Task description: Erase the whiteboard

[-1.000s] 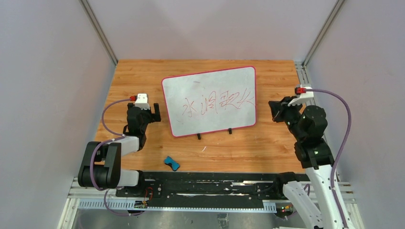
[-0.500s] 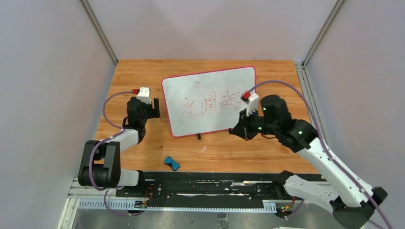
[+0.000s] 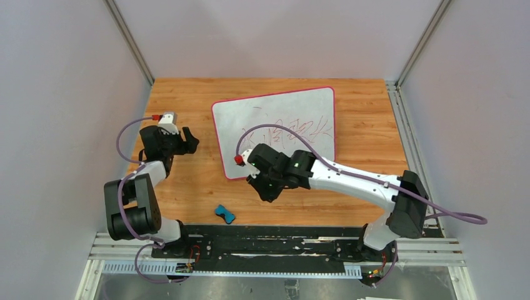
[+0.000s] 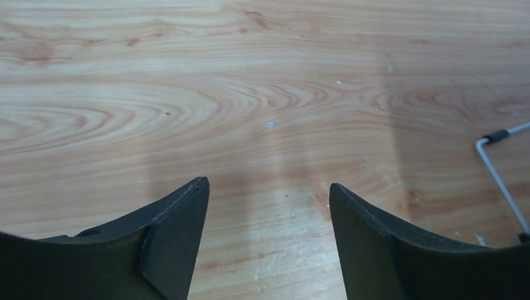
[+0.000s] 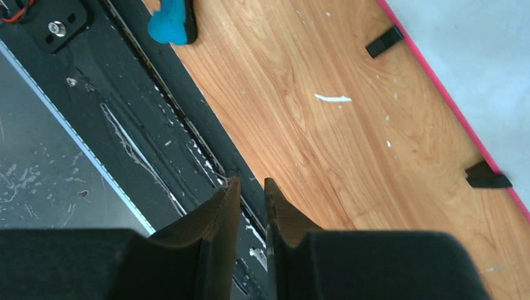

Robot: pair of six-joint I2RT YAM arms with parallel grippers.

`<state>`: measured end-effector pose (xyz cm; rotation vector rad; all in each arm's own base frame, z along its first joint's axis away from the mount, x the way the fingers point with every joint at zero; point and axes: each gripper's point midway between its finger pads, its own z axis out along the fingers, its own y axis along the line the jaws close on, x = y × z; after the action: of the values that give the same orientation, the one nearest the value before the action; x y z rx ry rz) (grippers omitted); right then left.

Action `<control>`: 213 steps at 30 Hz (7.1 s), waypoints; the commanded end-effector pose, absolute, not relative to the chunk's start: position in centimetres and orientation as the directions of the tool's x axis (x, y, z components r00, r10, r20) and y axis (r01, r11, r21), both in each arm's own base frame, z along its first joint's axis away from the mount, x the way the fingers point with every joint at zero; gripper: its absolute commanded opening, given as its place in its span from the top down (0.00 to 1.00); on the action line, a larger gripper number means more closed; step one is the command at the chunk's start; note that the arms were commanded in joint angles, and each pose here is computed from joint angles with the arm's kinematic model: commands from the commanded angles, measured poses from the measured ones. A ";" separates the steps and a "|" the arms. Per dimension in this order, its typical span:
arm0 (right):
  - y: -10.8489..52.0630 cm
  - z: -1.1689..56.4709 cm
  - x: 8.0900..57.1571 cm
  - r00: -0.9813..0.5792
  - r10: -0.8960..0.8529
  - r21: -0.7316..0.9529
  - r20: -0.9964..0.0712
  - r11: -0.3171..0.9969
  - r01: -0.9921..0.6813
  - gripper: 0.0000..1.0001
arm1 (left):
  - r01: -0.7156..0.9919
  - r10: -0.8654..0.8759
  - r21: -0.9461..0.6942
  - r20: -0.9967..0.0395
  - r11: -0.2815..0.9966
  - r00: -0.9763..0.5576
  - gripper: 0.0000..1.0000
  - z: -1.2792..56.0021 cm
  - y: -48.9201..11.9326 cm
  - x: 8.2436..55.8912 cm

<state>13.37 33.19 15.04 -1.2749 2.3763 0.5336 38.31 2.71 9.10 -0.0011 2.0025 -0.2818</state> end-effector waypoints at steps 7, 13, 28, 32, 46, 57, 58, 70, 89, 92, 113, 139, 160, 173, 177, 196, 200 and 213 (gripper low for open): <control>39.1 13.3 12.6 -0.418 -0.750 0.098 -0.512 0.433 -0.896 0.76 | 0.259 -0.117 -0.246 -0.897 0.934 -0.427 0.26 10.2 0.5 38.3; 42.5 10.9 11.0 -0.415 -0.750 0.171 -0.515 0.384 -0.907 0.38 | 0.248 -0.123 -0.250 -0.892 0.936 -0.435 0.26 9.8 0.6 38.5; 48.2 6.5 11.6 -0.443 -0.738 0.218 -0.509 0.387 -0.896 0.42 | 0.237 -0.126 -0.246 -0.894 0.940 -0.429 0.28 9.6 0.8 38.5; 48.1 5.3 12.0 -0.447 -0.745 0.198 -0.495 0.405 -0.893 0.43 | 0.235 -0.127 -0.247 -0.894 0.940 -0.429 0.28 9.6 0.9 38.5; 47.8 4.4 11.4 -0.474 -0.738 0.226 -0.481 0.418 -0.880 0.47 | 0.229 -0.133 -0.251 -0.891 0.941 -0.433 0.28 9.5 0.9 38.7; 47.8 3.3 10.5 -0.482 -0.745 0.238 -0.460 0.420 -0.876 0.49 | 0.227 -0.136 -0.255 -0.889 0.940 -0.437 0.28 9.4 0.9 38.8; 47.8 3.3 10.4 -0.483 -0.746 0.240 -0.458 0.419 -0.876 0.49 | 0.227 -0.136 -0.256 -0.889 0.940 -0.437 0.28 9.4 0.9 38.8; 48.0 1.8 9.6 -0.483 -0.762 0.242 -0.432 0.418 -0.876 0.50 | 0.229 -0.135 -0.255 -0.889 0.939 -0.437 0.28 9.4 0.9 38.8; 47.1 0.7 10.8 -0.492 -0.763 0.170 -0.420 0.466 -0.868 0.62 | 0.230 -0.134 -0.255 -0.888 0.939 -0.439 0.28 9.3 0.9 38.7; 46.6 0.6 11.4 -0.492 -0.766 0.128 -0.414 0.486 -0.865 0.66 | 0.230 -0.134 -0.254 -0.890 0.940 -0.437 0.28 9.4 0.9 38.8; 39.9 11.6 15.0 -0.478 -0.623 -0.050 -0.620 0.639 -0.768 0.99 | 0.283 -0.103 -0.248 -0.890 0.926 -0.445 0.29 10.2 0.2 38.4; 27.3 21.6 18.2 -0.347 -0.406 -0.177 -0.846 0.826 -0.535 0.99 | 0.689 -0.149 -0.353 -0.929 0.633 -0.338 0.31 22.6 -5.8 37.4; 23.1 21.2 19.4 -0.380 -0.373 -0.196 -0.847 0.882 -0.430 0.99 | 0.775 -0.123 -0.399 -0.912 0.490 -0.392 0.34 22.7 -9.5 38.6; 22.5 20.7 20.0 -0.402 -0.362 -0.191 -0.841 0.893 -0.407 0.99 | 0.793 -0.116 -0.403 -0.911 0.457 -0.396 0.43 23.1 -10.9 39.3; 22.3 20.5 20.2 -0.410 -0.358 -0.185 -0.839 0.896 -0.403 0.99 | 0.796 -0.115 -0.405 -0.910 0.451 -0.398 0.44 23.2 -11.2 39.4; 21.9 19.6 20.4 -0.432 -0.340 -0.163 -0.835 0.904 -0.396 0.99 | 0.804 -0.111 -0.412 -0.907 0.430 -0.406 0.46 23.7 -12.4 39.8; 21.7 19.7 20.4 -0.431 -0.331 -0.158 -0.840 0.907 -0.390 0.99 | 0.805 -0.110 -0.414 -0.906 0.426 -0.408 0.50 23.7 -12.5 39.9; 21.7 19.0 20.4 -0.442 -0.330 -0.151 -0.834 0.908 -0.391 0.99 | 0.803 -0.111 -0.424 -0.901 0.418 -0.418 0.63 23.5 -12.8 40.1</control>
<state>20.06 22.06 19.28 -0.5603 2.0599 0.0731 39.67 -12.57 22.44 0.5809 1.7248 -1.1747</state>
